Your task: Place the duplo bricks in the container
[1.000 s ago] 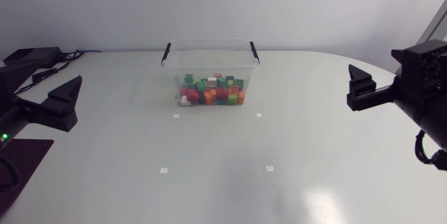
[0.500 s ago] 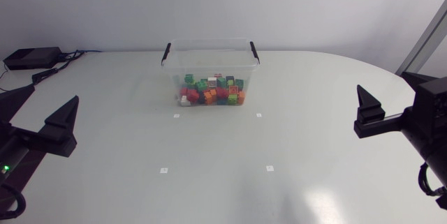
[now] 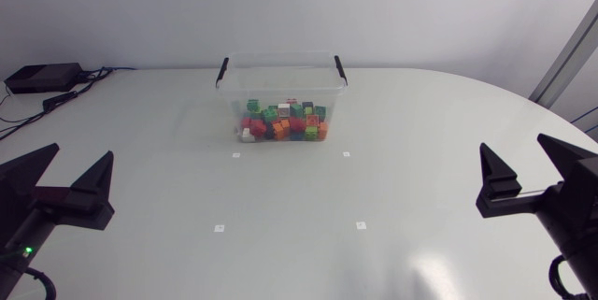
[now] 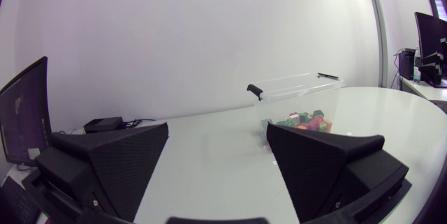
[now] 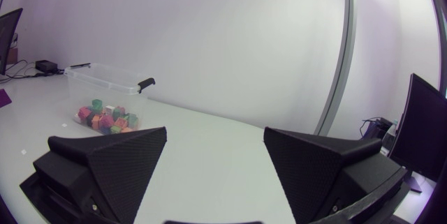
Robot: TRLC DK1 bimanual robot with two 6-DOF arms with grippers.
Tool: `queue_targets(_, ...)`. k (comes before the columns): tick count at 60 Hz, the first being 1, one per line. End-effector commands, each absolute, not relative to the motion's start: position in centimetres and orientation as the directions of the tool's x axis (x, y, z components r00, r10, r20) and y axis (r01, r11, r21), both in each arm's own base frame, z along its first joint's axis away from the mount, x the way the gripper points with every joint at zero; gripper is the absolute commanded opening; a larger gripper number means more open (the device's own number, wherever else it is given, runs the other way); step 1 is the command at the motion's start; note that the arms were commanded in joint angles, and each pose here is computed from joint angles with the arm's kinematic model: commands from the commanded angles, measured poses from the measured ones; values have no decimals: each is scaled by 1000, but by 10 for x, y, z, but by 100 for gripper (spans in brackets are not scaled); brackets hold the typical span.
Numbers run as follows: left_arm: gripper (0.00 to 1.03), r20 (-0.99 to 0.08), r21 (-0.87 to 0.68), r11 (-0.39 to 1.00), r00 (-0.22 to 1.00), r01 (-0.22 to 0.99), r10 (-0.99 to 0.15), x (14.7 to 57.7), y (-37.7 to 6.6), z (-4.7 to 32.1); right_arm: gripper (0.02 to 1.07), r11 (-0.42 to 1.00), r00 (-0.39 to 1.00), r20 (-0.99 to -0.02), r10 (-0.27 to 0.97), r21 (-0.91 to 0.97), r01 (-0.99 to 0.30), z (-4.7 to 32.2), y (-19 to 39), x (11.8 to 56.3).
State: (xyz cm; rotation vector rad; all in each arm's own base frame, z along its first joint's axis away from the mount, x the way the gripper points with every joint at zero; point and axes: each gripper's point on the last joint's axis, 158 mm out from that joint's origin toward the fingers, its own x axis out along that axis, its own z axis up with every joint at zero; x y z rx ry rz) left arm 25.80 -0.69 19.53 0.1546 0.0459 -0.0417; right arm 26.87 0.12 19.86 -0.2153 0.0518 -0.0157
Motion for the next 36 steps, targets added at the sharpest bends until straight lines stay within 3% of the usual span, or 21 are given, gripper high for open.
queue_targets(1, 98, -59, 105, 994, 998, 38, -32, 257, -6, 182, 102, 988, 997, -68, -24, -155, 13, 182, -1, 265)
queue_targets(36, 98, -61, -1, 1000, 998, 17, -17, 254, -3, 150, 102, 1000, 998, -57, -10, -1, 10, 149, -2, 254)
